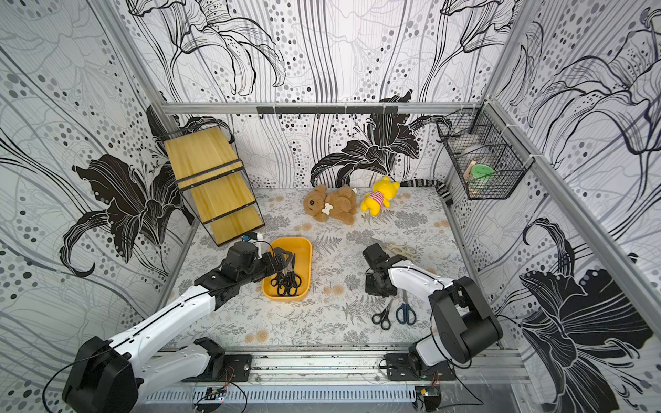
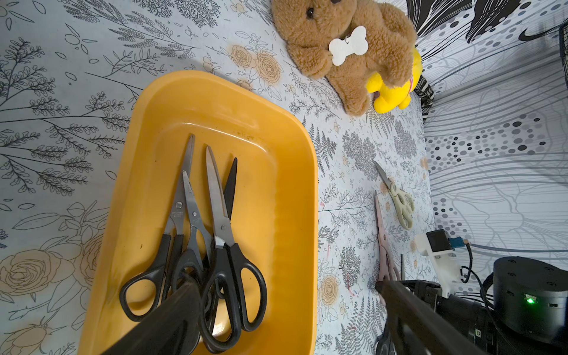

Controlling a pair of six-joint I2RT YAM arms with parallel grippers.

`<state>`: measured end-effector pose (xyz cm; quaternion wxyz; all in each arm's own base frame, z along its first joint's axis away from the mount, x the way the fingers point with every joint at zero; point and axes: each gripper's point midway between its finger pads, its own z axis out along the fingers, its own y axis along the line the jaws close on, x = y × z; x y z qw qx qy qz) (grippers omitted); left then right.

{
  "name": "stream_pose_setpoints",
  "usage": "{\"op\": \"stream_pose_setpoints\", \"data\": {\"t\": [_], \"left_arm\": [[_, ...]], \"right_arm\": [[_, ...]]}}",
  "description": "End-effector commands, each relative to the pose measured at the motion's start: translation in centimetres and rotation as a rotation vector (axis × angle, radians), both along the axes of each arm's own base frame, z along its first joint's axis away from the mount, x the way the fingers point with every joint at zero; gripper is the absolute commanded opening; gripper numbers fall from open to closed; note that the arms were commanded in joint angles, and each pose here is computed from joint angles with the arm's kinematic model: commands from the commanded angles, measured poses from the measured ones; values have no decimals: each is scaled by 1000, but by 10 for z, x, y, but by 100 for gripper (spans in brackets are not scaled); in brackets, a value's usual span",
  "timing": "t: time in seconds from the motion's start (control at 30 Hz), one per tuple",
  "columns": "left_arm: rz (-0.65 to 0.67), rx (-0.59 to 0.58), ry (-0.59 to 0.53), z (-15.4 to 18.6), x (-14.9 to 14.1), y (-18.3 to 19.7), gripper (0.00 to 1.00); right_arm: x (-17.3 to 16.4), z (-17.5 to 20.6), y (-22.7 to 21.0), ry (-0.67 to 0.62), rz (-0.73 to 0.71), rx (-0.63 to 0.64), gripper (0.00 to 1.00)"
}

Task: Put the scissors into the storage box
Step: Pick up the scissors from the center of the board.

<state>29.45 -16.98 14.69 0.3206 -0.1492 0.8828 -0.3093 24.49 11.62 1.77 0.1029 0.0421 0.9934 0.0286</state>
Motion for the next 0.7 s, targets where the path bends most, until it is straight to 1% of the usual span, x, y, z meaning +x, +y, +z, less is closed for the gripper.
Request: {"op": "stream_pose_setpoints", "data": {"t": [0.0, 0.1, 0.33, 0.53, 0.67], "left_arm": [[8, -2, -33, 4, 0, 1, 97], [7, -6, -30, 3, 0, 0, 97], [7, -14, -29, 1, 0, 0, 97], [18, -30, -29, -1, -1, 1, 97], [33, -26, -37, -1, -1, 4, 97]], "right_arm": [[0, -10, 0, 25, 17, -9, 17], [-2, -14, 1, 35, 28, -5, 15], [0, -14, 2, 29, 36, -3, 1], [10, -1, 6, 0, 27, 11, 0], [22, 22, 10, -46, 14, 22, 0]]}}
